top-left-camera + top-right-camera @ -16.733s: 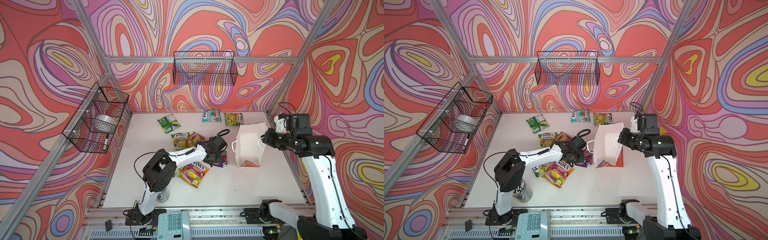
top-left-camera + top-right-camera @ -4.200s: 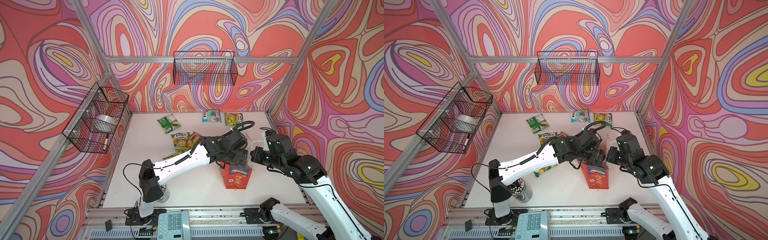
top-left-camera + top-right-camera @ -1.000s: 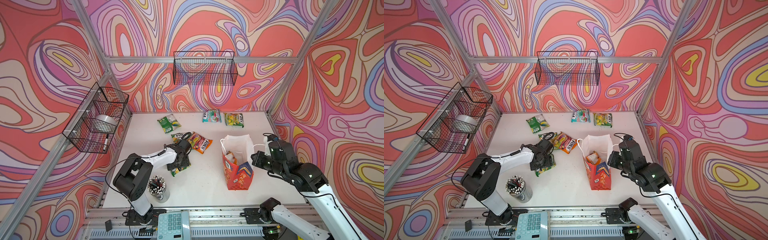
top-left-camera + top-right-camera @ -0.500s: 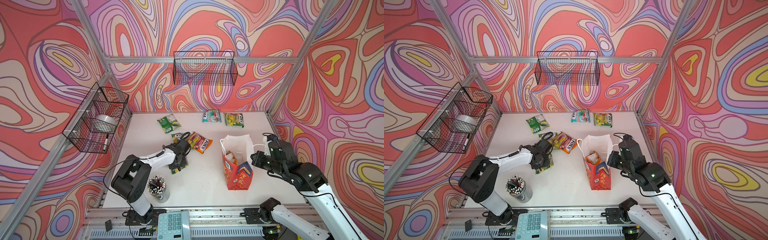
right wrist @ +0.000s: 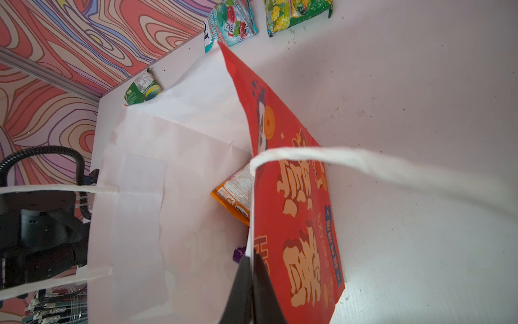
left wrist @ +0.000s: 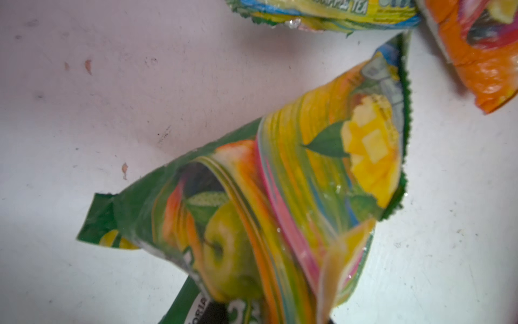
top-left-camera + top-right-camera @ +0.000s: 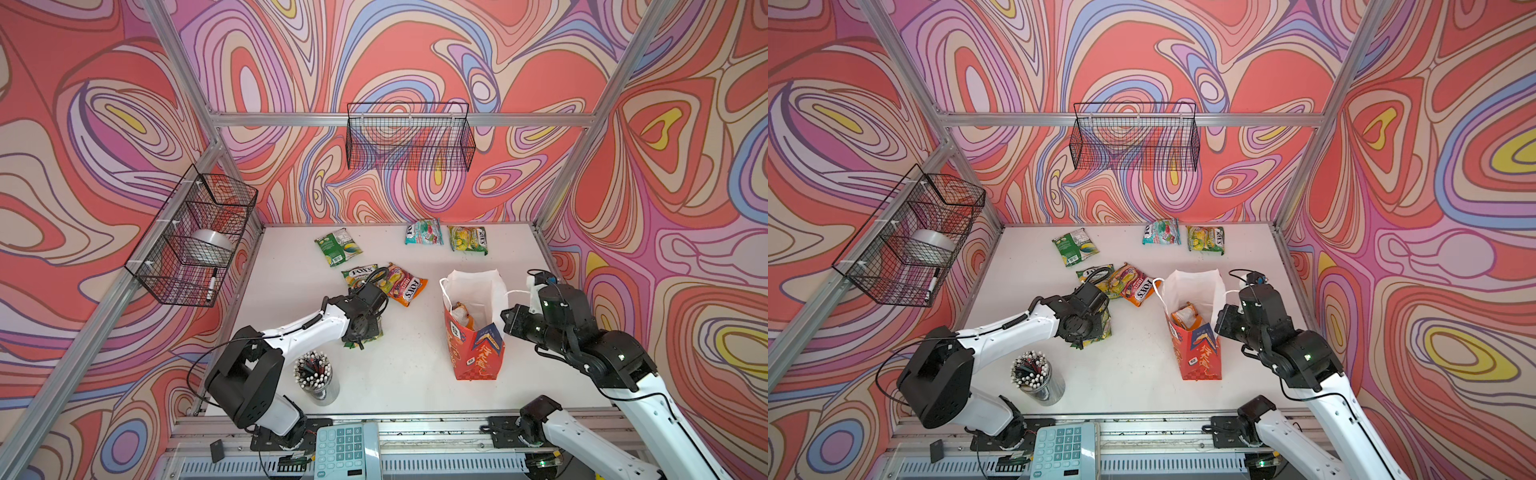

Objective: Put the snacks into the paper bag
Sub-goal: 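Close the left gripper on the green Spring Tea packet and lift it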

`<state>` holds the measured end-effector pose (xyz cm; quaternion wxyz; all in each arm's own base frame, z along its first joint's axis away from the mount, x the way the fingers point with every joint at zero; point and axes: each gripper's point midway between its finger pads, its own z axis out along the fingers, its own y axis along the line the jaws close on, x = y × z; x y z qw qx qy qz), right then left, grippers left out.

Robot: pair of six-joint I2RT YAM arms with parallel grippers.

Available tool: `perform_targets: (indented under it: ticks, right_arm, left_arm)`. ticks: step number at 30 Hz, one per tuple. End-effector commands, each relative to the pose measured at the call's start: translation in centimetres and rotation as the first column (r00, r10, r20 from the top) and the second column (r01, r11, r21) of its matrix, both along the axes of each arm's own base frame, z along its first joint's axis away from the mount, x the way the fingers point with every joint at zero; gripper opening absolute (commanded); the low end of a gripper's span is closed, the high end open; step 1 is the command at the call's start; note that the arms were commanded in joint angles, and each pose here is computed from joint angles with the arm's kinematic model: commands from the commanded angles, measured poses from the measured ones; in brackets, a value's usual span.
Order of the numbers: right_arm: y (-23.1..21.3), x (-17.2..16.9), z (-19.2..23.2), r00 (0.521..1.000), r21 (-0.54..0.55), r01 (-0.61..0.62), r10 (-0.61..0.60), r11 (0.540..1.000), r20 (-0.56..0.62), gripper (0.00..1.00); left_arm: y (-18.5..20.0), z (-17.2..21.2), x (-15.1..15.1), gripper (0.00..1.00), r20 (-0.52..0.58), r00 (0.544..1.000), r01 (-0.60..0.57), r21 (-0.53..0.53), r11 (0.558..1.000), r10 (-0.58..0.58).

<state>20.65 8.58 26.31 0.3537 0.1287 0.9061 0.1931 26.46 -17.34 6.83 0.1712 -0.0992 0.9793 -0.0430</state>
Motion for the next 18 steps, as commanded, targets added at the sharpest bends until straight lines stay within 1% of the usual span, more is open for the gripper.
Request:
perform_targets:
  ticks: [1, 3, 7, 11, 13, 18]
  right_arm:
    - [0.2, -0.5, -0.7, 1.000, 0.006, -0.017, 0.017, 1.000, -0.023, 0.00]
    - [0.3, -0.6, -0.6, 1.000, 0.011, -0.019, 0.020, 1.000, -0.018, 0.00]
    - [0.1, -0.4, -0.6, 1.000, -0.013, -0.018, 0.018, 1.000, -0.020, 0.00]
    - [0.1, -0.4, 0.1, 1.000, -0.004, -0.020, 0.020, 1.000, 0.001, 0.00]
    - [-0.2, -0.4, 0.7, 1.000, -0.020, -0.018, 0.018, 1.000, 0.010, 0.00]
    - [-0.7, -0.2, 1.3, 1.000, -0.064, -0.014, 0.015, 0.998, 0.021, 0.00]
  left_arm:
    - [0.2, 2.8, 0.2, 0.25, 0.057, 0.998, -0.015, 0.017, 1.000, 0.014]
    - [-0.2, 3.9, 0.1, 0.25, 0.074, 0.997, -0.001, 0.000, 1.000, 0.001]
    - [-1.3, 6.7, -0.4, 0.25, 0.127, 0.991, 0.048, -0.037, 0.998, -0.043]
    - [-1.6, 9.7, -0.6, 0.25, 0.183, 0.982, 0.065, -0.085, 0.994, -0.048]
    - [-1.9, 11.4, -0.9, 0.25, 0.215, 0.975, 0.084, -0.114, 0.990, -0.058]
    - [-2.0, 14.4, -1.5, 0.25, 0.265, 0.961, 0.121, -0.142, 0.982, -0.080]
